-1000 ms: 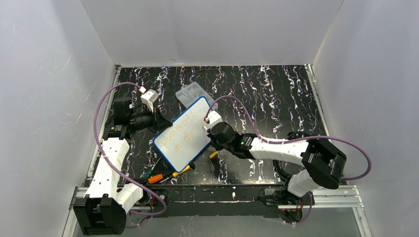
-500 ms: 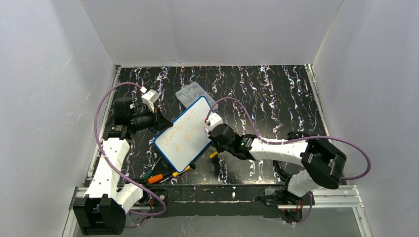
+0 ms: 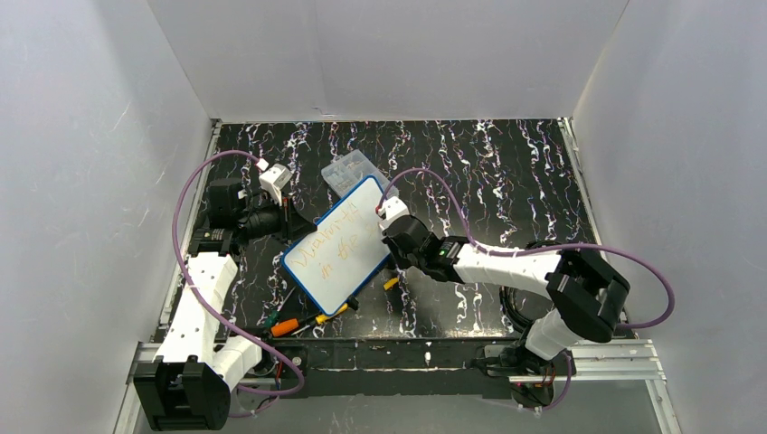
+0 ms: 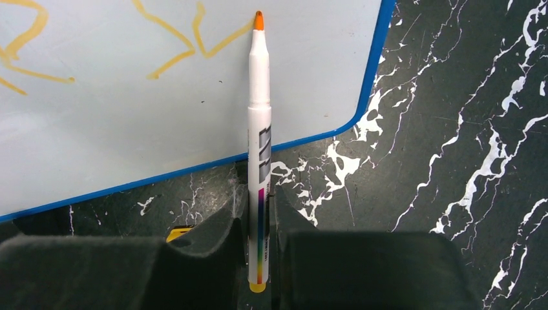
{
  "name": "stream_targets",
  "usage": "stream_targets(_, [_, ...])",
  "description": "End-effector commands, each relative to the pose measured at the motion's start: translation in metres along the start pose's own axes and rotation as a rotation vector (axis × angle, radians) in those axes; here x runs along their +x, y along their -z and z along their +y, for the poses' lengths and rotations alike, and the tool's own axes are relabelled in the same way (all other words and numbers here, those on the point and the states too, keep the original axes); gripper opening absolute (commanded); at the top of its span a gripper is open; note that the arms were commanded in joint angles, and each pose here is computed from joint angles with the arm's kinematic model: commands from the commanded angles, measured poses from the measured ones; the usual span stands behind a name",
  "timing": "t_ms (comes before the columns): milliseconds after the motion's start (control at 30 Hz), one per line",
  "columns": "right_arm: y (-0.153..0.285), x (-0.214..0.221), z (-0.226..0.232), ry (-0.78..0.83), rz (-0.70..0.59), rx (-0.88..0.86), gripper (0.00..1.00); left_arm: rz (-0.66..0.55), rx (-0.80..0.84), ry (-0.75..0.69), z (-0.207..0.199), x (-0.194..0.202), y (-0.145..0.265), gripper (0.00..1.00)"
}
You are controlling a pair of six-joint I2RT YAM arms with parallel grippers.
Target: Write a sentence on the whiteboard
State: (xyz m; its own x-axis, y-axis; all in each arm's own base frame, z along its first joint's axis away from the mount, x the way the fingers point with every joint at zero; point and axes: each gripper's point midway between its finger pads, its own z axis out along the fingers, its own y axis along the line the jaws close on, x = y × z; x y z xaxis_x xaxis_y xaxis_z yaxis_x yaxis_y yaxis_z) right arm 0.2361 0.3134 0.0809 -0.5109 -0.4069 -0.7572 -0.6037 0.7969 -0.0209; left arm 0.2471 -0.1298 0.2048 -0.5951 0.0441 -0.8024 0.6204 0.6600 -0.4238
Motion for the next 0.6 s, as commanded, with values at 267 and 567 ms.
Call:
stream_targets(267, [-0.003,-0.011,0.008,0.009,-0.015,-0.035,0.01,0.009,0.051,-0.004,-0.014,0.004,0.002,0.0])
stream_targets(567, [-0.002,0.017,0.005,-0.025,0.046,-0.036,0.01,0.008,0.051,-0.006,-0.014,0.003,0.002,0.0])
